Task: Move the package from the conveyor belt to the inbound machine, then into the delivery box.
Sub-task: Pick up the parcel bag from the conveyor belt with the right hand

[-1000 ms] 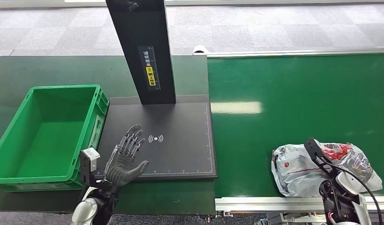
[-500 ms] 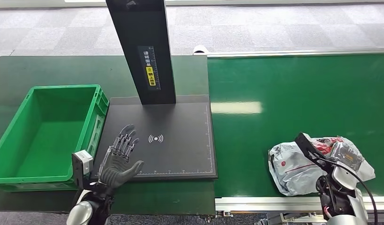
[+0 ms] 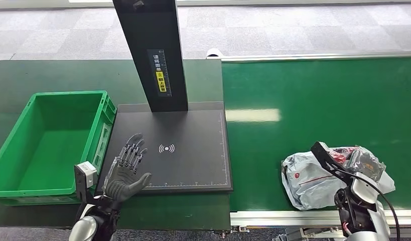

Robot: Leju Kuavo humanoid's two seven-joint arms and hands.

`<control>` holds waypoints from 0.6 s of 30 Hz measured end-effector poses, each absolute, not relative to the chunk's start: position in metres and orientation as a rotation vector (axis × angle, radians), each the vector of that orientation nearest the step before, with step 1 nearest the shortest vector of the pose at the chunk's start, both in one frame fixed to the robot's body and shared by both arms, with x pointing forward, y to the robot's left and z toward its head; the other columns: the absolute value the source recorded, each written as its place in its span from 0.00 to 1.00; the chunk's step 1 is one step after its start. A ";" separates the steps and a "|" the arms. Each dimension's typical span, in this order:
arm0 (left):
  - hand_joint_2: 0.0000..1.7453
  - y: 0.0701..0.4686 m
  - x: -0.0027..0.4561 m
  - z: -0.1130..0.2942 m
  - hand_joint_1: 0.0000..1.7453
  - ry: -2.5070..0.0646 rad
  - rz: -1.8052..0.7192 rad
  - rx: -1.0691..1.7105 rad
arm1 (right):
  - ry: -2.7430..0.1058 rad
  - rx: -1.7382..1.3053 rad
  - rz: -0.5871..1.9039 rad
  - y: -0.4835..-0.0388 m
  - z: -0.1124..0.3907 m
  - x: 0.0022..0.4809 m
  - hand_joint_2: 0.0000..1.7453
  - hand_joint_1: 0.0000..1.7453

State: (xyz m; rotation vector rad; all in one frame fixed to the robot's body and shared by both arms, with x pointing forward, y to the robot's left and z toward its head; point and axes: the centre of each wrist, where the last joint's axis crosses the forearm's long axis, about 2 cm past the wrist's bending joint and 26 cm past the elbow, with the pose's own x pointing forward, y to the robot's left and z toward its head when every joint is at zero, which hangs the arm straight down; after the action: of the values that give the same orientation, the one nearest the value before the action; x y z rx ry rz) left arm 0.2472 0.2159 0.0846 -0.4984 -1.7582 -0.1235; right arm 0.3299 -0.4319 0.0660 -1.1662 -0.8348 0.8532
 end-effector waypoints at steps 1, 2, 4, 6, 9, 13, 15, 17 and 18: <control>1.00 0.216 0.247 0.085 0.00 -1.758 -0.124 -0.499 | -0.834 -1.167 0.855 -0.432 0.066 0.329 1.00 1.00; 1.00 0.216 0.247 0.085 0.00 -1.759 -0.124 -0.499 | -0.833 -1.168 0.855 -0.432 0.065 0.329 1.00 0.93; 1.00 0.216 0.247 0.085 0.00 -1.759 -0.124 -0.499 | -0.842 -1.167 0.855 -0.431 0.065 0.328 1.00 0.43; 1.00 0.216 0.248 0.085 0.00 -1.760 -0.125 -0.500 | -0.897 -1.134 0.840 -0.429 0.066 0.329 1.00 0.00; 1.00 0.216 0.249 0.086 0.00 -1.763 -0.127 -0.500 | -1.072 -0.937 0.750 -0.416 0.071 0.334 1.00 0.00; 1.00 0.216 0.252 0.087 0.00 -1.770 -0.129 -0.502 | -1.198 -0.728 0.684 -0.393 0.083 0.342 1.00 0.00; 1.00 0.216 0.252 0.086 0.00 -1.770 -0.129 -0.502 | -1.224 -0.717 0.680 -0.387 0.088 0.344 1.00 0.00; 1.00 0.216 0.252 0.086 0.00 -1.770 -0.130 -0.501 | -1.246 -0.714 0.679 -0.383 0.092 0.346 1.00 0.00; 1.00 0.216 0.252 0.086 0.00 -1.770 -0.130 -0.501 | -1.253 -0.712 0.679 -0.382 0.093 0.346 1.00 0.00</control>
State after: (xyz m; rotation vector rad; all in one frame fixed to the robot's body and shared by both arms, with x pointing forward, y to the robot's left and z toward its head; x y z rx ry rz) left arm 0.2524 0.2156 0.0863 -0.5010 -1.7705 -0.1298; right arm 0.3462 -0.3817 0.0928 -0.7120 -1.2530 0.6787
